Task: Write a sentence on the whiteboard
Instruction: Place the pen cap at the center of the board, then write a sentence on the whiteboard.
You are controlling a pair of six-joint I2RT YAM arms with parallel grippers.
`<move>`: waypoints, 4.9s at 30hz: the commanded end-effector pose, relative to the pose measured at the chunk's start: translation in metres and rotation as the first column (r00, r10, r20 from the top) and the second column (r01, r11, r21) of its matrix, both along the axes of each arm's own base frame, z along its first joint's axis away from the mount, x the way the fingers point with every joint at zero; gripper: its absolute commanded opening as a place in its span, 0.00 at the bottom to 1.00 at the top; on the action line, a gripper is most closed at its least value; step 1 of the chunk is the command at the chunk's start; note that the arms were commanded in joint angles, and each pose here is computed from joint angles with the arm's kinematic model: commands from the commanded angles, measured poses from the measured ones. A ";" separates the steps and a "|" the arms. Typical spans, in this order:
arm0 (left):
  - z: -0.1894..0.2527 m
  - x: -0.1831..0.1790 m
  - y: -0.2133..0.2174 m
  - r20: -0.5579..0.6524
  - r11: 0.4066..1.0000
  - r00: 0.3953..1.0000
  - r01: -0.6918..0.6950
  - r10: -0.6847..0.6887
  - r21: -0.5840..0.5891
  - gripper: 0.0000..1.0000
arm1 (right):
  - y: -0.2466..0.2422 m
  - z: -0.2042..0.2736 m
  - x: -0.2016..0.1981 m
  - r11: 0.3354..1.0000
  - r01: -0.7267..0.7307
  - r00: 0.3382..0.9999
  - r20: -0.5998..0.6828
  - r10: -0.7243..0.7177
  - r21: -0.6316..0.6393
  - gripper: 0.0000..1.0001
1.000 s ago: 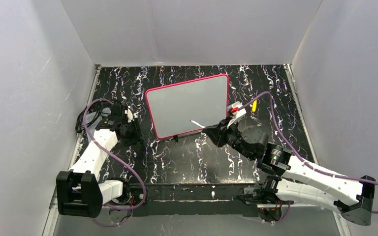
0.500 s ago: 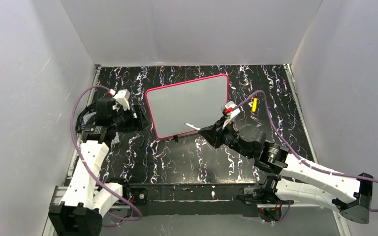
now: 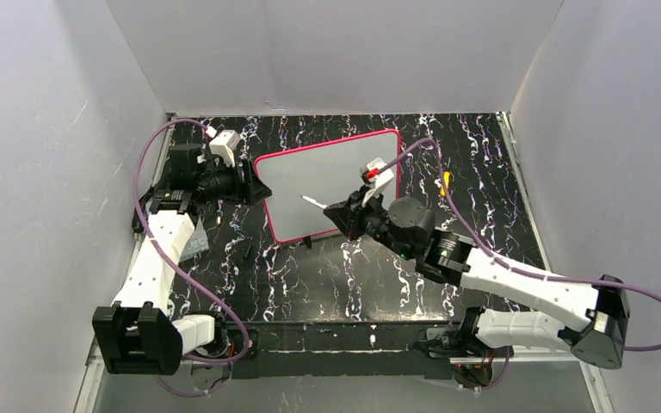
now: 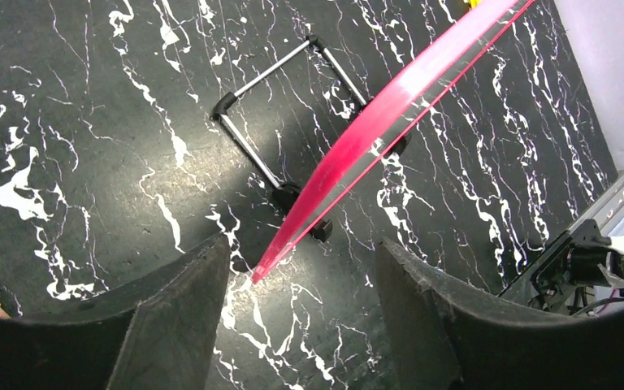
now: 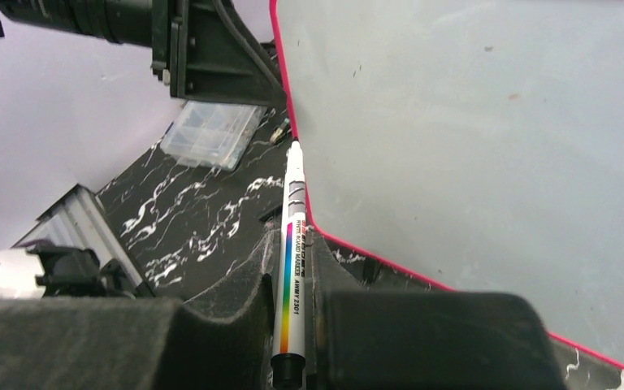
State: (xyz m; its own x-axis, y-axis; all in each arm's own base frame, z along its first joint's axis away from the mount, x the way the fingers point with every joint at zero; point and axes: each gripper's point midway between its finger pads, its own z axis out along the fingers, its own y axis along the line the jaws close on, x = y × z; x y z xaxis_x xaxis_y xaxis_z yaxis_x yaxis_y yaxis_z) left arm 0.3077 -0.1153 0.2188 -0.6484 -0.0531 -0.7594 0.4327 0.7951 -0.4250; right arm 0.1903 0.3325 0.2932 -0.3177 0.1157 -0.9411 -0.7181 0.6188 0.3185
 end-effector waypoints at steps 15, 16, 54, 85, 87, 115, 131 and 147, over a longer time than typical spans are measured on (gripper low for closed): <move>-0.015 0.013 -0.003 0.040 0.996 0.996 0.084 -0.085 0.031 0.32 | 0.059 0.049 0.045 0.993 0.051 0.985 0.157 -0.068 0.109 0.01; -0.017 0.013 -0.002 0.045 0.995 0.995 0.091 -0.093 0.043 0.30 | 0.061 0.050 0.047 0.992 0.053 0.985 0.161 -0.070 0.110 0.01; -0.020 0.001 0.001 0.132 0.979 0.977 0.151 -0.169 0.136 0.00 | 0.096 0.035 0.083 0.990 0.131 0.965 0.222 -0.141 0.061 0.01; -0.019 0.000 0.001 0.137 0.978 0.976 0.150 -0.170 0.143 0.00 | 0.076 0.033 0.071 0.989 0.121 0.961 0.240 -0.137 0.083 0.01; -0.019 0.000 0.001 0.137 0.978 0.976 0.149 -0.168 0.143 0.00 | 0.078 0.034 0.070 0.991 0.108 0.961 0.246 -0.125 0.083 0.01; -0.019 -0.001 0.000 0.142 0.977 0.974 0.156 -0.177 0.146 0.00 | 0.081 -0.001 0.085 0.983 0.180 0.960 0.223 -0.169 -0.028 0.01; -0.018 -0.001 0.000 0.145 0.977 0.974 0.154 -0.175 0.149 0.00 | 0.073 -0.033 0.069 0.990 0.128 0.981 0.157 -0.116 -0.065 0.01; -0.020 -0.001 -0.001 0.141 0.976 0.974 0.153 -0.175 0.152 0.00 | 0.066 0.020 0.070 0.989 0.138 0.956 0.251 -0.149 0.060 0.01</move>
